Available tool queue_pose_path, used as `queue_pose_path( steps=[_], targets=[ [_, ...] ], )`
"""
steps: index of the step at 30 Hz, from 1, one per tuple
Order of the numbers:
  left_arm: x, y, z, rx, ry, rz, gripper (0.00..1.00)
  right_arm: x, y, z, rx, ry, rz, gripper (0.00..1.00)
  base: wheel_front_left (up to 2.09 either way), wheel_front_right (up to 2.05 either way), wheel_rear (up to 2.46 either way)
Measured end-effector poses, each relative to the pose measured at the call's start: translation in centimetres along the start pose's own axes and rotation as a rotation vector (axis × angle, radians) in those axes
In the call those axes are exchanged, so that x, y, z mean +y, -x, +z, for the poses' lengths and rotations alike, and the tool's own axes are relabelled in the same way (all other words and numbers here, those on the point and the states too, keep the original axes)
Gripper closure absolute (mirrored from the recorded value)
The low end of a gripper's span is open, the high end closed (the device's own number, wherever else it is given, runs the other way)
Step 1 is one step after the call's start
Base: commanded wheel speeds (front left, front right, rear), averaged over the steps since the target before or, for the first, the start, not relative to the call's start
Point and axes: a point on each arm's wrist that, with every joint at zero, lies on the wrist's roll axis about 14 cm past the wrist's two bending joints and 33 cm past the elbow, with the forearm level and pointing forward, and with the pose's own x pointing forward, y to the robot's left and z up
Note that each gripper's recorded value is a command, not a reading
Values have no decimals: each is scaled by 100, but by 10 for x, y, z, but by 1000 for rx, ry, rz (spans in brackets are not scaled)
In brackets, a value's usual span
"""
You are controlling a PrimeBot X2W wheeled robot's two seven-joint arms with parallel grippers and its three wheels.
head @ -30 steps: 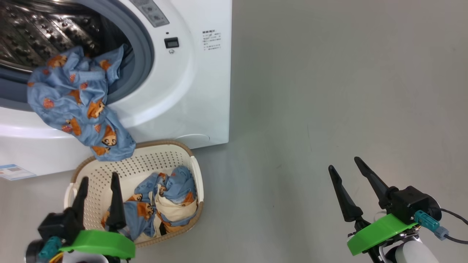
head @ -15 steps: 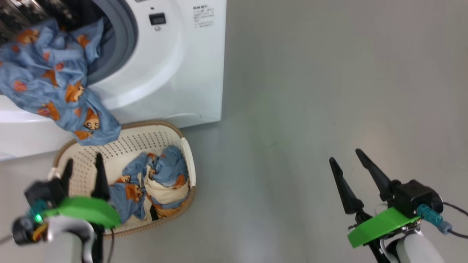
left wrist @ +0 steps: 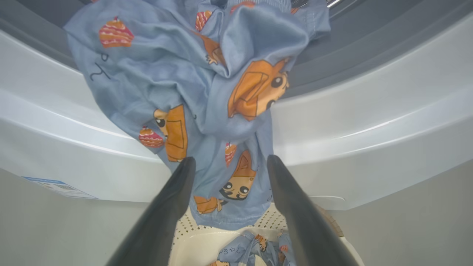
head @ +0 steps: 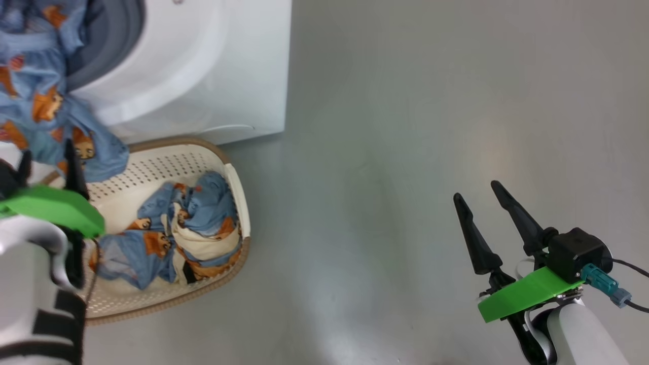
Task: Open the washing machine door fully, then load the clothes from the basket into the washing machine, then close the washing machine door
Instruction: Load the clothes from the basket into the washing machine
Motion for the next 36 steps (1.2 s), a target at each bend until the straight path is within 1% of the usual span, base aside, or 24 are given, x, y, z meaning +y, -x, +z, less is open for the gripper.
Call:
queue_pose_path(
  steps=[7, 10, 16, 19, 27, 36],
  targets=[
    [-3, -31, -6, 42, -23, 13, 0, -8, -3, -7, 17, 2, -25, 0, 0, 0, 0],
    [-2, -40, -11, 65, -53, 26, 0, -10, -2, -11, 30, 1, -33, 0, 0, 0, 0],
    [4, -55, -17, 100, -55, 75, 0, -13, 0, -18, 51, -1, -46, 0, 0, 0, 0],
    [7, -59, -20, 110, -35, 101, 0, -13, 0, -20, 56, -2, -48, 0, 0, 0, 0],
    [5, -67, -19, 95, -22, 105, 0, -11, -3, -19, 53, -10, -45, 0, 0, 0, 0],
    [7, -69, -16, 88, 34, 108, 0, -11, -1, -18, 54, -8, -44, 0, 0, 0, 0]
  ],
)
